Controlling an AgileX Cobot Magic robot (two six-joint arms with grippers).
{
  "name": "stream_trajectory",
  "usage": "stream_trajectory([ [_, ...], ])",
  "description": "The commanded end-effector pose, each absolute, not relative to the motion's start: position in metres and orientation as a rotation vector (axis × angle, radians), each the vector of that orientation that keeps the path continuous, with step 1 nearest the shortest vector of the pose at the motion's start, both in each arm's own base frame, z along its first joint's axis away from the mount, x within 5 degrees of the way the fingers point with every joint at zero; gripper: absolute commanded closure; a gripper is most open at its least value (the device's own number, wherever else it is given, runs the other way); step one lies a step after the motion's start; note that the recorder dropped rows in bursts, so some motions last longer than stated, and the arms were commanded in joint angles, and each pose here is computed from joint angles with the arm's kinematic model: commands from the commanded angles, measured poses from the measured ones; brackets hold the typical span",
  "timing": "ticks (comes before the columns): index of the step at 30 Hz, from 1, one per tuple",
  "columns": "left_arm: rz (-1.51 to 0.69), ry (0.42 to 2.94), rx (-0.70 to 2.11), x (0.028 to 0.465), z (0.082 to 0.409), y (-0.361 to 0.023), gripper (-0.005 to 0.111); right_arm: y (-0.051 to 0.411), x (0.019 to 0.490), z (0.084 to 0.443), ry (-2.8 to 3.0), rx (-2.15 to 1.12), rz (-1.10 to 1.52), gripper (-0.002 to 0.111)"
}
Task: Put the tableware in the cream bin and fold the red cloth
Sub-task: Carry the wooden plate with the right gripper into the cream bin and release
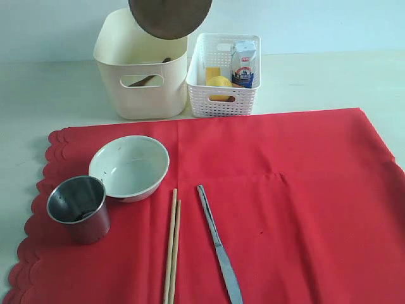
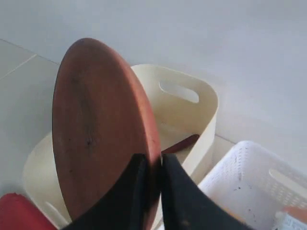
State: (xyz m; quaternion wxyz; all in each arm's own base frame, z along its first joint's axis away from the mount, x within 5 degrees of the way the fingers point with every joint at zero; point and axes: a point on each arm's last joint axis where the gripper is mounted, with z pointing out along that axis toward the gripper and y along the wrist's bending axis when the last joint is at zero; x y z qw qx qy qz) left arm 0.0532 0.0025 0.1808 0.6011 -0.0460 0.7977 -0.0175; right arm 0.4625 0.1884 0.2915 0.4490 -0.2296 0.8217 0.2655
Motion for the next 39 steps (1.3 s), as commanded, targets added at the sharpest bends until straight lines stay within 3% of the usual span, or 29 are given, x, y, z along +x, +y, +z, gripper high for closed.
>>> stream_trajectory([
  [1, -0.037, 1.836, -0.102, 0.053, 0.181, 0.003, 0.107, 0.21, 0.47, 0.285, 1.957, -0.626, 0.592, 0.108],
  [17, -0.037, 1.836, -0.102, 0.053, 0.181, 0.003, 0.107, 0.223, 0.482, 0.238, 2.016, -0.684, 0.561, 0.108],
  [23, -0.037, 1.836, -0.102, 0.053, 0.181, 0.003, 0.107, 0.224, 0.484, 0.229, 2.035, -0.681, 0.568, 0.09],
  [27, -0.037, 1.836, -0.102, 0.053, 0.181, 0.003, 0.107, 0.224, 0.484, 0.229, 2.036, -0.682, 0.569, 0.079],
  [32, -0.037, 1.836, -0.102, 0.053, 0.181, 0.003, 0.107, 0.225, 0.482, 0.231, 2.041, -0.69, 0.583, 0.078],
  [39, -0.037, 1.836, -0.102, 0.053, 0.181, 0.003, 0.107, 0.225, 0.466, 0.262, 2.024, -0.757, 0.645, 0.078],
])
